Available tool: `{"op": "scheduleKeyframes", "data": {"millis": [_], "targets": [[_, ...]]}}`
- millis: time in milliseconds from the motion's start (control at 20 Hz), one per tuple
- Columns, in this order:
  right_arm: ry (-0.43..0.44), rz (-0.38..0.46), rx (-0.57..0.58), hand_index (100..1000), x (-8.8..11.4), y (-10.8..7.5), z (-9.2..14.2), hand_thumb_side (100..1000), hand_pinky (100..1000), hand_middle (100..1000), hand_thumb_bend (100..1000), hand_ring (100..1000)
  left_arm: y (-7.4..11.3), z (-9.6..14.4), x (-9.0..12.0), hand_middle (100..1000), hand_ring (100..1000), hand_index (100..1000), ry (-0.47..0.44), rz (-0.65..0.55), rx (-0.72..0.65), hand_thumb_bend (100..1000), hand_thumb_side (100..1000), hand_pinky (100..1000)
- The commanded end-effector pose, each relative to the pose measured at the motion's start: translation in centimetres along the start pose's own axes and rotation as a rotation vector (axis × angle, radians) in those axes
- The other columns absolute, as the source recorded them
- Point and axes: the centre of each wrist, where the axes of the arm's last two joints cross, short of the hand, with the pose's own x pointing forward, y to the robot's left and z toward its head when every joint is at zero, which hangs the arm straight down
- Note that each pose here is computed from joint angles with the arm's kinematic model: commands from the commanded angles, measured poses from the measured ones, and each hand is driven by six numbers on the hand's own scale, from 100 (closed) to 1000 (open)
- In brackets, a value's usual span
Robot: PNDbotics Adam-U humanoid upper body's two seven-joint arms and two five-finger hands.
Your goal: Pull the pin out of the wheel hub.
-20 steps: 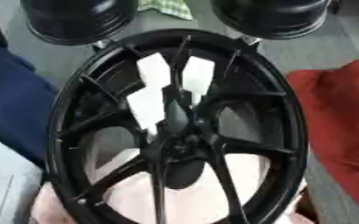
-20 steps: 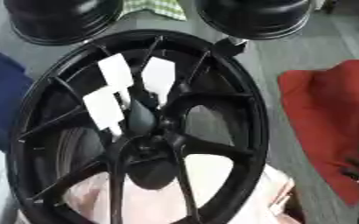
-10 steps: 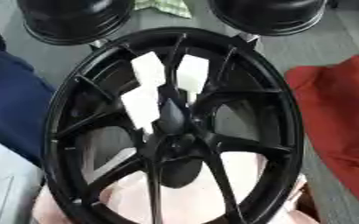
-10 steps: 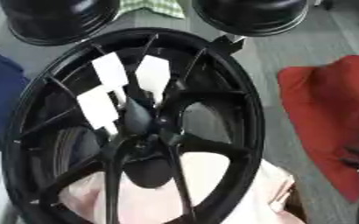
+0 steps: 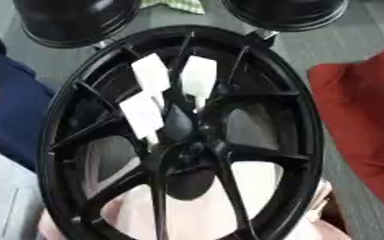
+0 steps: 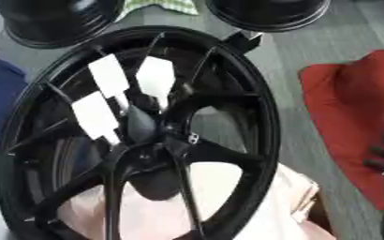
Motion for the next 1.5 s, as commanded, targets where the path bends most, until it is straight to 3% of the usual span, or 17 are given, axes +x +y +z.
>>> {"op": "scheduleKeyframes", "data": {"millis": [50,200,250,350,650,850,1350,1500], "targets": [[-0.036,0.005,-0.028,714,0.7,-0.3,-0.4,814,590,772,100,689,0.7,-0.9,1.0,624,619,781,-0.077,-0.119,-0.140,640,482,765],[-0.030,0.006,-0.032,713,0.7,-0.3,-0.3,815,590,771,100,688,0.7,-1.3,1.5,636,664,788,-0.126,-0.210,-0.263,582,473,779],[-0.030,0.006,-0.027,713,0.6,-0.2,-0.2,829,590,770,100,688,0.7,-1.4,1.6,638,669,788,-0.144,-0.243,-0.306,595,513,781],[-0.031,0.006,-0.017,713,0.6,-0.2,-0.1,813,591,770,100,688,0.8,-1.6,1.9,641,675,788,-0.185,-0.301,-0.385,563,466,783],[-0.023,-0.004,0.006,713,0.4,0.0,0.4,812,591,769,100,688,3.5,-3.6,3.1,653,690,792,-0.291,-0.411,-0.512,559,467,790],[-0.015,0.001,0.012,713,0.3,0.0,0.7,814,591,768,100,688,3.7,-4.9,4.2,658,693,797,-0.323,-0.389,-0.554,569,459,791],[0.004,0.012,0.016,713,0.2,-0.3,1.0,816,591,768,100,689,1.1,-6.6,6.6,651,684,800,-0.282,-0.263,-0.720,600,438,782],[0.005,0.011,0.016,713,0.2,-0.4,0.9,815,591,768,100,689,2.3,-8.4,8.2,650,681,799,-0.246,-0.249,-0.901,602,436,781]]}}
